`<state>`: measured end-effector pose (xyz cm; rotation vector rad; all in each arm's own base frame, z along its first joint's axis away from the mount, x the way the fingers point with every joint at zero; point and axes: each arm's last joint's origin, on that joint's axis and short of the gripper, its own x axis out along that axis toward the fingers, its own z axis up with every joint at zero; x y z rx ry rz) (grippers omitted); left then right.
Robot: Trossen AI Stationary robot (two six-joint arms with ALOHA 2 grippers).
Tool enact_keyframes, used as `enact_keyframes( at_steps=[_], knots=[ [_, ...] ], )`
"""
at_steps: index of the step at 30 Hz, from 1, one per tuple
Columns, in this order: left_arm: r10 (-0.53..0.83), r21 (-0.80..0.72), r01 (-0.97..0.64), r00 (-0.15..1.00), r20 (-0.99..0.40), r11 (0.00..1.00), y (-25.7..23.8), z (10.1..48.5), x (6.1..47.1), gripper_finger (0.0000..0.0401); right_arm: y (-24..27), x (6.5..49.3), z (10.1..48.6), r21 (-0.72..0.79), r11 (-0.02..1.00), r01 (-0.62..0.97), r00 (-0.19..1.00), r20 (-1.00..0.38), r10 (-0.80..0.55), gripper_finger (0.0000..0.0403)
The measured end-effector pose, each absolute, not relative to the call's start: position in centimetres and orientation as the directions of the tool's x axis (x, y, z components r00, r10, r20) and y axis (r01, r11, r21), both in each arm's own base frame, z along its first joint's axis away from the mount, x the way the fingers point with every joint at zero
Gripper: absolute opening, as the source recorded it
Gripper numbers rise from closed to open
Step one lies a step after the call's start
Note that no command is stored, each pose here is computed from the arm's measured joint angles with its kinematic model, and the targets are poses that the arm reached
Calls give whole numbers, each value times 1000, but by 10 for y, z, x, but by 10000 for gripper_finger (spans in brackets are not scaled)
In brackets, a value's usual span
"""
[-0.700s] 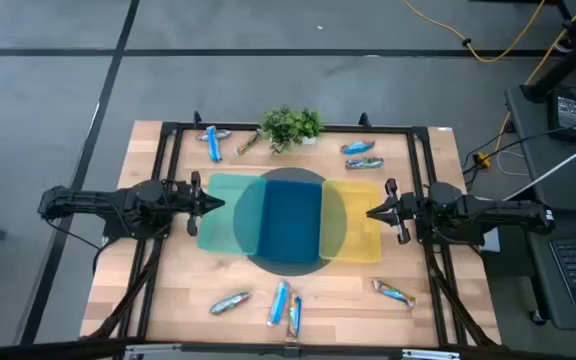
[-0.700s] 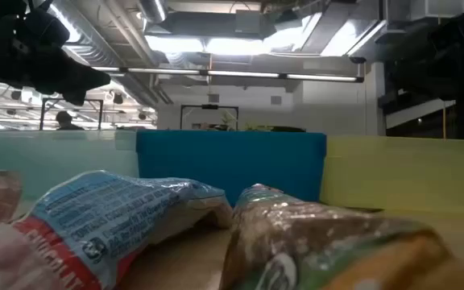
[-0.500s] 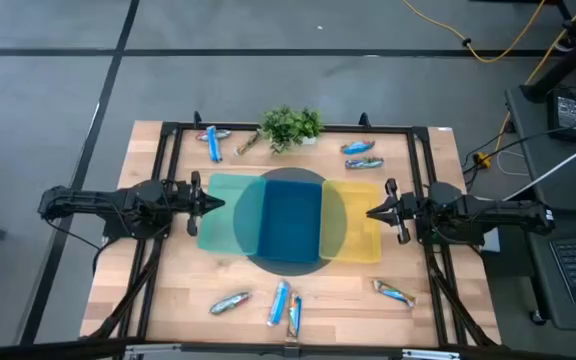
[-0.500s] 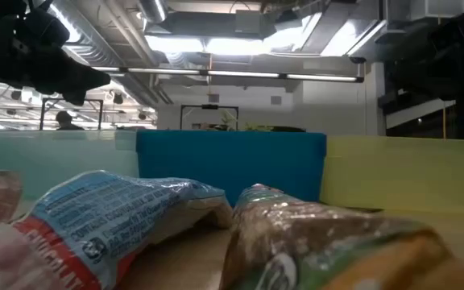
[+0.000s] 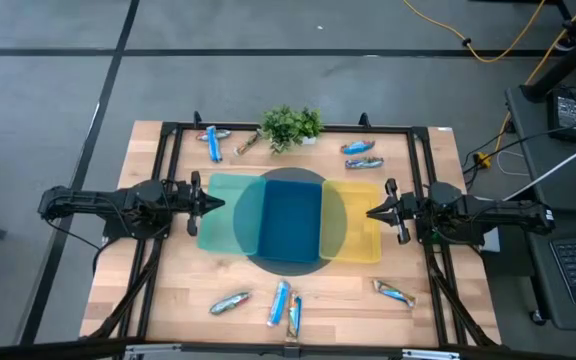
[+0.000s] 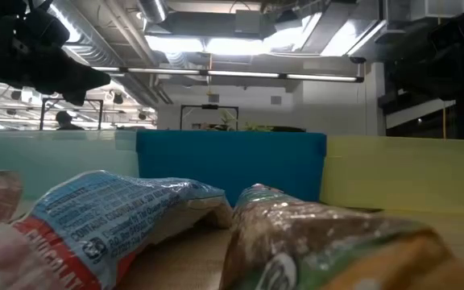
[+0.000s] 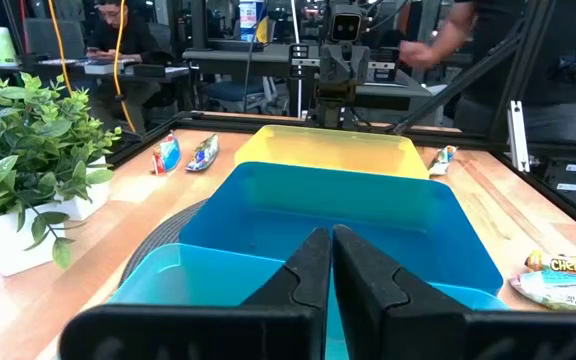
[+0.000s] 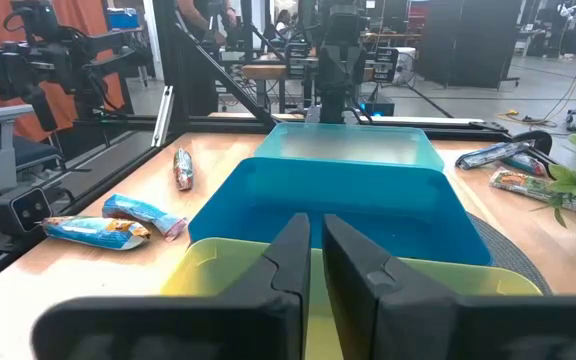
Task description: Pick and place Granola Bars by type
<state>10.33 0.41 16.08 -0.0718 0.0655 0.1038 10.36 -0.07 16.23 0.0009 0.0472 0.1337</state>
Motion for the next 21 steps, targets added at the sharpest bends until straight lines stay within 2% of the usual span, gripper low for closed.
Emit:
enact_keyframes(
  at_steps=[21],
  knots=[
    [101,-68,-106,992,-69,992,4,161,103,10,-1,104,162,4,991,-133,990,-47,133,35]
  ],
)
